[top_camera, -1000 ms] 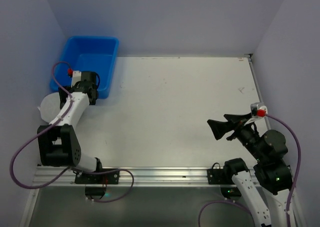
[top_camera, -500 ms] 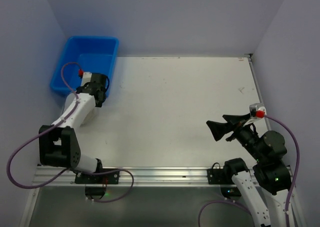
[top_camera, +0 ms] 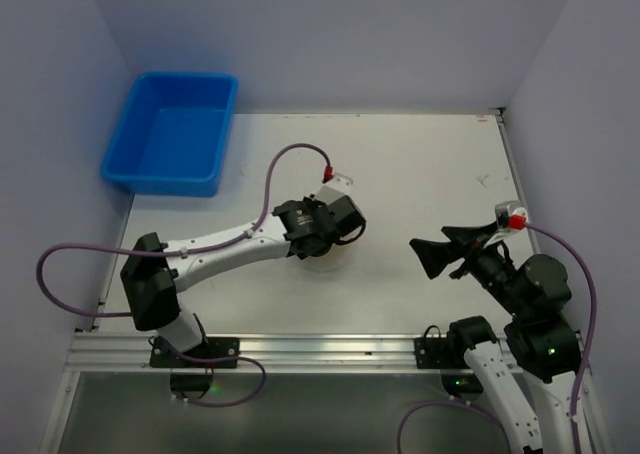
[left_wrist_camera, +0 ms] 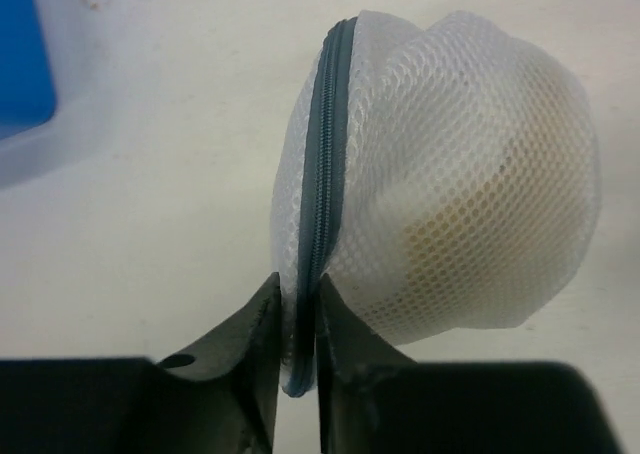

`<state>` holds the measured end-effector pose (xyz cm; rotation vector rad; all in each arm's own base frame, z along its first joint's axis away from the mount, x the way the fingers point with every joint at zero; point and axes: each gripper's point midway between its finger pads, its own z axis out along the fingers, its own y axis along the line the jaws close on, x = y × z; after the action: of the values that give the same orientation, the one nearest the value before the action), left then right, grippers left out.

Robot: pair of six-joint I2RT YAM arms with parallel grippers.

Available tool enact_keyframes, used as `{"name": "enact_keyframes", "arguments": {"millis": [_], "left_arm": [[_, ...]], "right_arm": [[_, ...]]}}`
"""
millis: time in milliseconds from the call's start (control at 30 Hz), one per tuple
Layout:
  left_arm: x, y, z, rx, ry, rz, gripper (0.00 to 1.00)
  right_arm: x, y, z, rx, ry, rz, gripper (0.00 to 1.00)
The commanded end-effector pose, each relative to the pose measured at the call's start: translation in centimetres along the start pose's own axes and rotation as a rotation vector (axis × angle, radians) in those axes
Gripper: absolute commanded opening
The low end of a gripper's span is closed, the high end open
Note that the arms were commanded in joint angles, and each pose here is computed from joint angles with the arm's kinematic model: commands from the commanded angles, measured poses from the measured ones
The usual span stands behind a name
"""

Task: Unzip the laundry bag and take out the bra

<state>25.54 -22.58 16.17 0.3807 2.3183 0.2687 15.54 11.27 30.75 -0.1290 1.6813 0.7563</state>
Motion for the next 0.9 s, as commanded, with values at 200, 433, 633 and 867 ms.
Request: {"name": "enact_keyframes", "arguments": {"millis": [200,433,633,867], "left_arm": [[-4.9,-10.6,-4.9,0.202,-0.133,-0.059,0.89],[-6.4,-8.9,-10.1,0.432,-0.226,-0.23,1.0],[-6.5,-6.7,-11.6,0.624,-0.255,-0.407,1.0],[-5.6,-8.4,-9.2,0.796,-0.222,-0.564,1.0]], "right_arm": [[1.0,-2.3,2.1,0.122,0.083,0.109,0.99],[2.9,-4.4,4.1,0.226,0.159,0.243,0.95],[5.8,-6.1,6.7,0.293,0.262,0.345,0.95],[9.4,-7.2,9.9,0.33,0.344,0.423,0.93]]}}
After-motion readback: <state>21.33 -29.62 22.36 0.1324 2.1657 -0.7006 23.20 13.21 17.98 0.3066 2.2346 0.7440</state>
